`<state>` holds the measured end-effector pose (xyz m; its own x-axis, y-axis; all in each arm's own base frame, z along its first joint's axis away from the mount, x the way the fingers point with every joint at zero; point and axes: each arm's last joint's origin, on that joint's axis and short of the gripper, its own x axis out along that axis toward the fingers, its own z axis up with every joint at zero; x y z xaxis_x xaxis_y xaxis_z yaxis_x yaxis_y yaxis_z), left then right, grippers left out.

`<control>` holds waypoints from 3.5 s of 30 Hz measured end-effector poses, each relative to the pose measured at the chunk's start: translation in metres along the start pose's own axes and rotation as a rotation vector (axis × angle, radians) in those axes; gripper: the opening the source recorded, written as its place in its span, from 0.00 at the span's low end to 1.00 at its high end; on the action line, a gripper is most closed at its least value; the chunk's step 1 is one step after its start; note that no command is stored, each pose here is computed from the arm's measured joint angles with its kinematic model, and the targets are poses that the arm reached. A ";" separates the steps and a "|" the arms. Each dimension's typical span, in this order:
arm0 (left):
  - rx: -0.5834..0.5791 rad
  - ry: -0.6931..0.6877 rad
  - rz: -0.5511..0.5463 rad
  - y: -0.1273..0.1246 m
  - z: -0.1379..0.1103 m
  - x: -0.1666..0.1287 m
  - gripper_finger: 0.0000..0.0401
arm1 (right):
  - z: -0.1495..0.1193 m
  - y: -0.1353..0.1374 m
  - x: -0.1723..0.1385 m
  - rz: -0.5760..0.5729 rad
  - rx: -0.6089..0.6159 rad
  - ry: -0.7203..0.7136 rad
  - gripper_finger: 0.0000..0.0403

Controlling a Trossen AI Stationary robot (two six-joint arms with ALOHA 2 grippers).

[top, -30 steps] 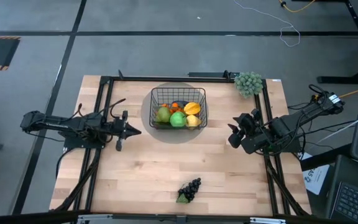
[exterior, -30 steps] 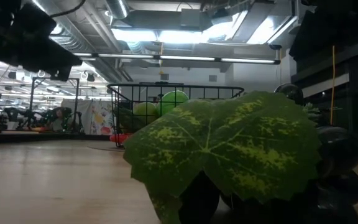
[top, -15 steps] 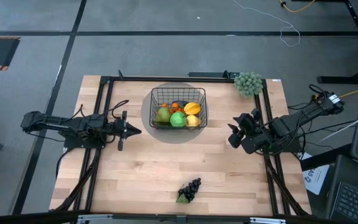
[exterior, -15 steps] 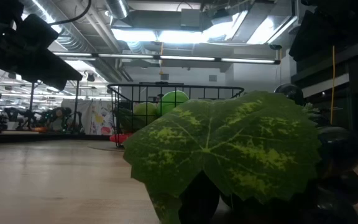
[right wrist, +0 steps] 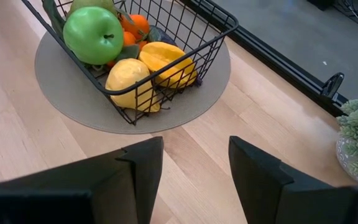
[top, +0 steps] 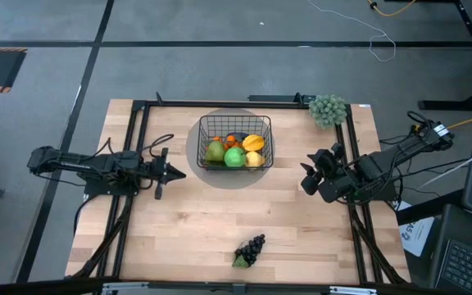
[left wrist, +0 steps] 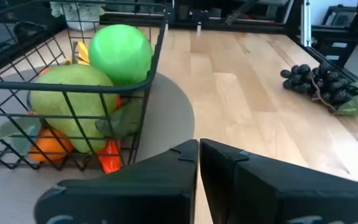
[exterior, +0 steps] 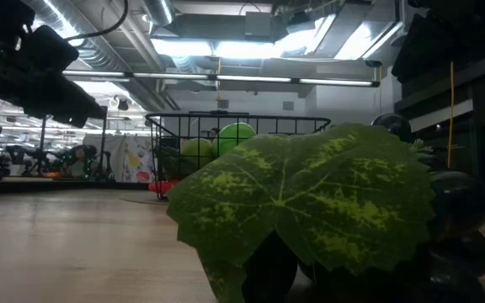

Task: Build produce basket
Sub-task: Put the black grapes into the wire basket

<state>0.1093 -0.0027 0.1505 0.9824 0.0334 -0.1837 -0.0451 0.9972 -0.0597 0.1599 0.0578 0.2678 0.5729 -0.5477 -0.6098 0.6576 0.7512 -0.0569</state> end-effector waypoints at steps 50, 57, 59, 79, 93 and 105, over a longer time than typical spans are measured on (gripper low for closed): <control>-0.012 -0.205 -0.058 -0.003 0.015 -0.015 0.04 | 0.000 0.002 0.000 0.035 -0.101 0.026 0.43; -0.011 -0.204 -0.058 -0.003 0.015 -0.015 0.01 | 0.011 0.028 -0.001 0.316 -0.156 0.020 0.43; -0.012 -0.204 -0.058 -0.003 0.015 -0.015 0.00 | 0.016 0.042 -0.002 0.492 -0.182 0.022 0.43; -0.012 -0.205 -0.057 -0.003 0.015 -0.015 0.05 | 0.011 0.165 0.081 0.877 -0.675 0.073 0.43; -0.012 -0.205 -0.057 -0.003 0.015 -0.015 0.00 | 0.001 0.207 0.101 1.120 -0.693 0.364 0.47; -0.012 -0.205 -0.057 -0.003 0.015 -0.015 0.04 | -0.037 0.221 0.132 1.078 -0.733 0.475 0.57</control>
<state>0.0972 -0.0048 0.1677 0.9997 -0.0091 0.0234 0.0109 0.9970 -0.0760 0.3626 0.1653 0.1454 0.3117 0.4857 -0.8167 -0.4872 0.8196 0.3015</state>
